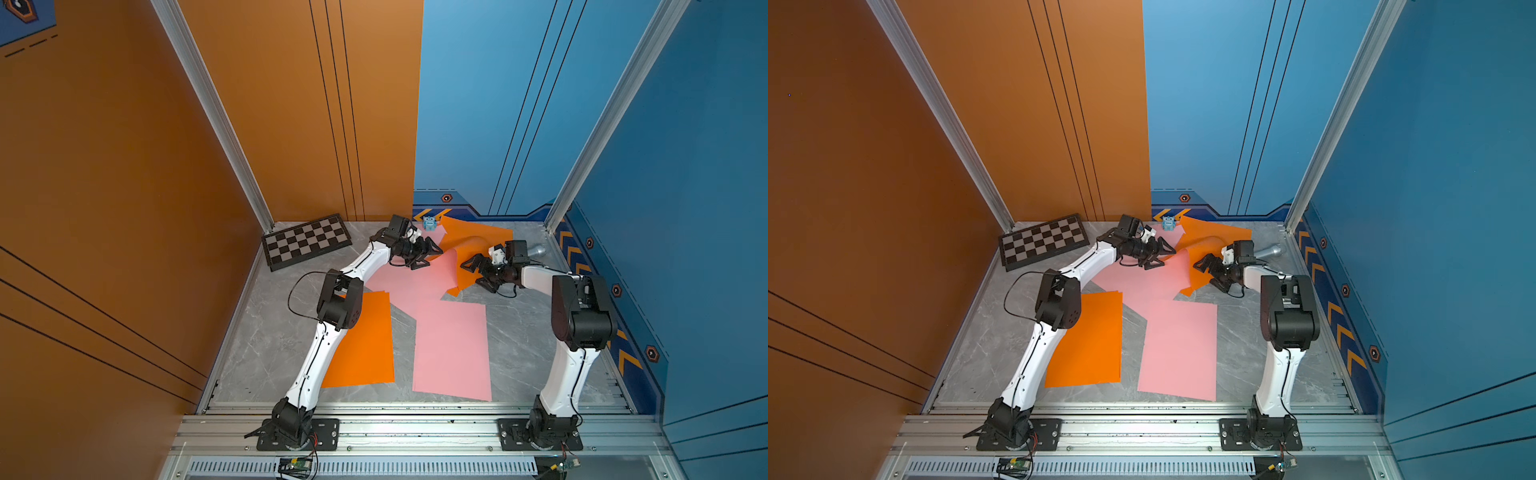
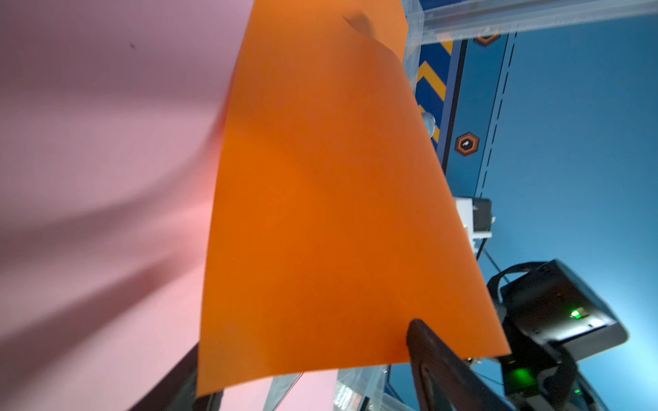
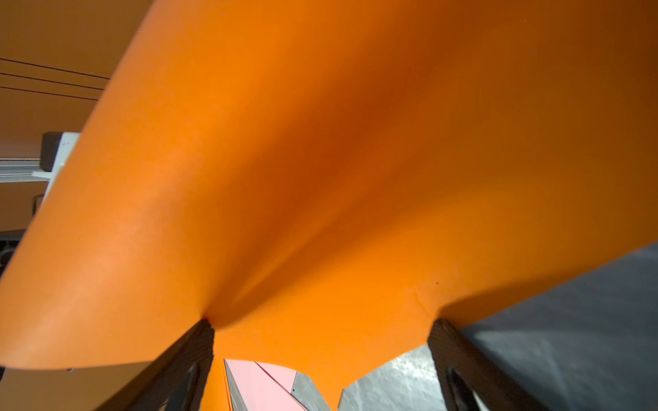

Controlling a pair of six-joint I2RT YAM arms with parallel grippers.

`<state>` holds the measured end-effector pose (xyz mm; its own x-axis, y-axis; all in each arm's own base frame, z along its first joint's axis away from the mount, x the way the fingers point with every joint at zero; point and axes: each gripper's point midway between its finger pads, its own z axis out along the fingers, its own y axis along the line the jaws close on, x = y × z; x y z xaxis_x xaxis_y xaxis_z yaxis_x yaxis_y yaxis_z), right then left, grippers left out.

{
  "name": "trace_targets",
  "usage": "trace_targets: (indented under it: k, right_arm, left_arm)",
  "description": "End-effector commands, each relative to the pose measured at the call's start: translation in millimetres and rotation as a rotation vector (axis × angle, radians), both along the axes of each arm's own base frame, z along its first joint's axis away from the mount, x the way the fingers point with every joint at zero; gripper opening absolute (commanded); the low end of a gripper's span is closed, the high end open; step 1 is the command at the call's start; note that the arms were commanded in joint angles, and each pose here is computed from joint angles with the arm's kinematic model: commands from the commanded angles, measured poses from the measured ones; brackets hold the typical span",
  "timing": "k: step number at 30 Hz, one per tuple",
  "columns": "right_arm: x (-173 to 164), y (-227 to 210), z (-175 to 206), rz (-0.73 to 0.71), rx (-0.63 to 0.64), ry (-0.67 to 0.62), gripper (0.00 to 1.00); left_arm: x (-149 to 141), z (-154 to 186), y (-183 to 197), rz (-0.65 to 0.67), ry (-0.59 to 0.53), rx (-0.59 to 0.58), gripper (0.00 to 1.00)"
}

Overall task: Sort the scattered colored papers by color
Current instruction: Pick up the colored paper.

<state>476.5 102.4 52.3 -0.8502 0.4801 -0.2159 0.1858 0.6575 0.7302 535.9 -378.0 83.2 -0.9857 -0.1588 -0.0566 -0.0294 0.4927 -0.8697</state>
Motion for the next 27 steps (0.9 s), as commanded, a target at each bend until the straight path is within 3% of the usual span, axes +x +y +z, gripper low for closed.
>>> trace_targets:
  k: [1,5,18,27]
  right_arm:
    - [-38,-3,-52,-0.025,-0.019,0.211,0.96]
    - [-39,-5,-52,-0.029,-0.023,0.214,0.96]
    - [-44,-5,-59,-0.025,-0.024,0.227,0.96]
    - [-46,-3,-60,-0.026,-0.022,0.23,0.96]
  left_arm:
    - [13,10,7,0.1,0.03,-0.06,0.73]
    - [30,6,17,0.225,0.043,-0.167,0.71]
    - [42,18,-9,0.264,0.044,-0.223,0.73]
    - [39,7,-5,0.29,0.023,-0.166,0.74]
